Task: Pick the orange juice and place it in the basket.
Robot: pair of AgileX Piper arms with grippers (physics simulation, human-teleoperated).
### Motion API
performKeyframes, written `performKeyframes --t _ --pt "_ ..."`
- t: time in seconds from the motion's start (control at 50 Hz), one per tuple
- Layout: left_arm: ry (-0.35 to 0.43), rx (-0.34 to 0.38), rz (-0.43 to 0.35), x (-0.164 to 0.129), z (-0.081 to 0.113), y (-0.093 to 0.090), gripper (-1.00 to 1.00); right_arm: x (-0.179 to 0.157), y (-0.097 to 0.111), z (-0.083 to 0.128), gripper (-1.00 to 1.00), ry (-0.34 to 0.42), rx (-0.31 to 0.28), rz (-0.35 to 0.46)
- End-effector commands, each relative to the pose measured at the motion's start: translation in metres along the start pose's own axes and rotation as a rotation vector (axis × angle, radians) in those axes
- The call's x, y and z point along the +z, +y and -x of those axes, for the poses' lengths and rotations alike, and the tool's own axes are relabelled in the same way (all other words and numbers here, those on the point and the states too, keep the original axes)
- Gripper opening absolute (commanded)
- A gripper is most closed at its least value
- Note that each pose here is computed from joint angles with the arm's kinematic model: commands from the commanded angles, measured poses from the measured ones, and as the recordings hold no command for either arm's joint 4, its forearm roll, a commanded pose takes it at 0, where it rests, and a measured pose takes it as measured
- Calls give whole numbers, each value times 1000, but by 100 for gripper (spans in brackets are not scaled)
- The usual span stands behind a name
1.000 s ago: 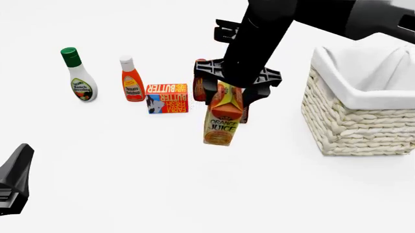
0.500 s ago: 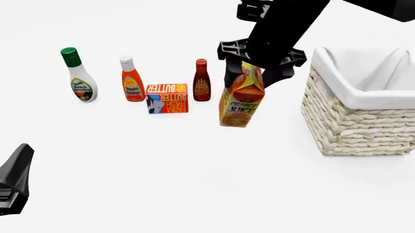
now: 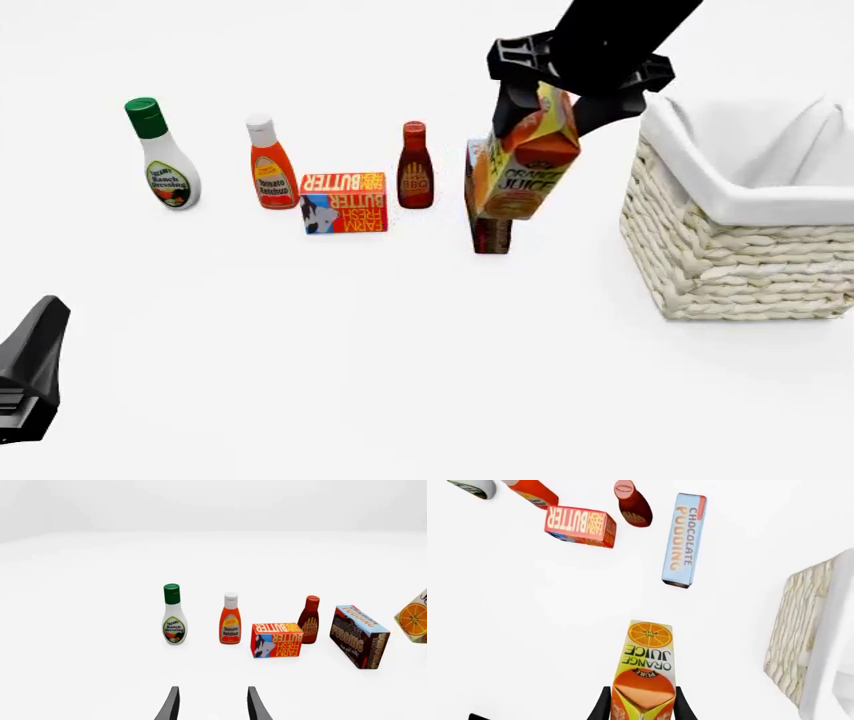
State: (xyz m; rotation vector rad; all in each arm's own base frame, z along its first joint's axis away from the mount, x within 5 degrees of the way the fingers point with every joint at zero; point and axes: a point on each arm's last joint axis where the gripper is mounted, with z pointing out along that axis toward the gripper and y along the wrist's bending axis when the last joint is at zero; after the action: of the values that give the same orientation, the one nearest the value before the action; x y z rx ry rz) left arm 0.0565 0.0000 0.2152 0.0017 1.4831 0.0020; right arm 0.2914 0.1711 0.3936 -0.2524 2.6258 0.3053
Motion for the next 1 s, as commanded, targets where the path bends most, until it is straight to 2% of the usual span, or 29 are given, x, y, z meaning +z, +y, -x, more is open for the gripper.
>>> performKeyframes --t 0.02,0.28,0.42,0.54,0.58,0.68,0.78,1.0 --pt "0 0 0 0 0 0 100 -15 -6 6 -100 -49 0 4" --pt "0 0 0 0 0 0 100 -25 -7 11 -100 -85 -16 11" --pt "0 0 0 0 0 0 100 -34 -19 17 -100 -119 -34 -6" --pt "0 0 0 0 0 0 100 -37 -18 18 -100 -131 -43 -2" --pt "0 0 0 0 0 0 100 -43 -30 21 -100 -152 -57 -23" --pt "0 0 0 0 0 0 100 -46 -26 23 -100 -165 -67 -13" --pt "0 0 0 0 0 0 100 -57 -32 27 -100 -202 -80 -23" --pt "0 0 0 0 0 0 100 -71 -34 31 -100 -250 -104 -23"
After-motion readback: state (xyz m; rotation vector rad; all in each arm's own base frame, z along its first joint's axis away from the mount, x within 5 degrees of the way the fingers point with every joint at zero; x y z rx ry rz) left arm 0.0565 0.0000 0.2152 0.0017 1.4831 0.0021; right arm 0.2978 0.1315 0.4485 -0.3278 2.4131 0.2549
